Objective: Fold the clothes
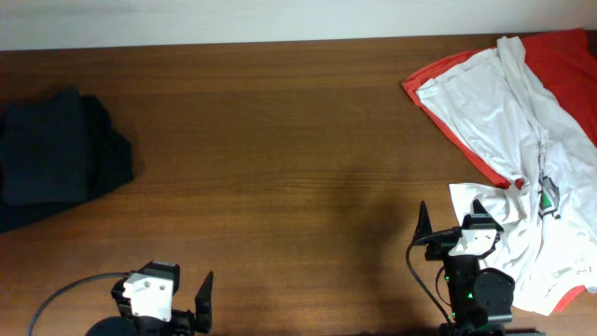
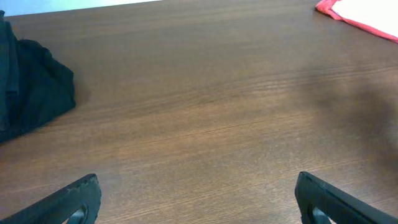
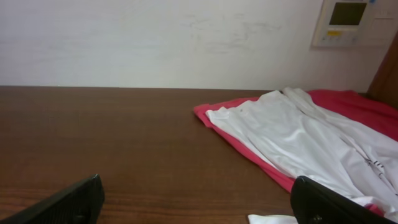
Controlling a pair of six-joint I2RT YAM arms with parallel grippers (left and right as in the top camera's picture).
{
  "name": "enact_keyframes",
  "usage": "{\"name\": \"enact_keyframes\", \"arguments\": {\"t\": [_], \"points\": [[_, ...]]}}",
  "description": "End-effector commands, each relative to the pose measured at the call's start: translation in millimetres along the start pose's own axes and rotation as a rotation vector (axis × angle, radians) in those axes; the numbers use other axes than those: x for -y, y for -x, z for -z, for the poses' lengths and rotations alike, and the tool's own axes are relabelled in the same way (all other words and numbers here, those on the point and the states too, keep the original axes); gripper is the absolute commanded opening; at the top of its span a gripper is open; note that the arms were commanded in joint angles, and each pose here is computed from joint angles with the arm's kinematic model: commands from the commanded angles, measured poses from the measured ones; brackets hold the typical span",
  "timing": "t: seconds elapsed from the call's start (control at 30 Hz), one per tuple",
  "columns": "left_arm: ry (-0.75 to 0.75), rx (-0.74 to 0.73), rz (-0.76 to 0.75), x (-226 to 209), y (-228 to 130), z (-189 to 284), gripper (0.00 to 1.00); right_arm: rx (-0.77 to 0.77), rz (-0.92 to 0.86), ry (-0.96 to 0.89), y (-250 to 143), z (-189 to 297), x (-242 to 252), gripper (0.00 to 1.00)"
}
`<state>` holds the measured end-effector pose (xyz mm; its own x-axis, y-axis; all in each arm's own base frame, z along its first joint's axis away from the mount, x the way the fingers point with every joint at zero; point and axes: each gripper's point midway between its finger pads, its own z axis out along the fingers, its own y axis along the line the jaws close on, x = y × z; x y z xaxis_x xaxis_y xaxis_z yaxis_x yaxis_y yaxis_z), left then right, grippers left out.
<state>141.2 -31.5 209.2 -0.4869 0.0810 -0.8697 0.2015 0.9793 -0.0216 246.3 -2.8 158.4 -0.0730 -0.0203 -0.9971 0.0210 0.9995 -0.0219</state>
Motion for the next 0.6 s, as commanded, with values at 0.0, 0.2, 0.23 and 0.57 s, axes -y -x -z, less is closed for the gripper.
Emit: {"name": "enact_keyframes", "arguments": {"t": [0.0,0.2,0.23,0.57], "points": [[0.027,0.100,-0.001,-6,-5,-20,0.99,-0.005,0.002,-0.009,-3,0,2,0.99],[0.057,0.505,-0.041,-19,30,-94,0.99,-0.005,0.002,-0.009,-3,0,2,0.99],[0.057,0.548,-0.044,-20,27,-101,0.99,-0.005,0.002,-0.009,-3,0,2,0.99],[0.147,0.433,-0.025,-36,3,-112,0.99,-0.005,0.002,-0.009,-3,0,2,0.99]]}}
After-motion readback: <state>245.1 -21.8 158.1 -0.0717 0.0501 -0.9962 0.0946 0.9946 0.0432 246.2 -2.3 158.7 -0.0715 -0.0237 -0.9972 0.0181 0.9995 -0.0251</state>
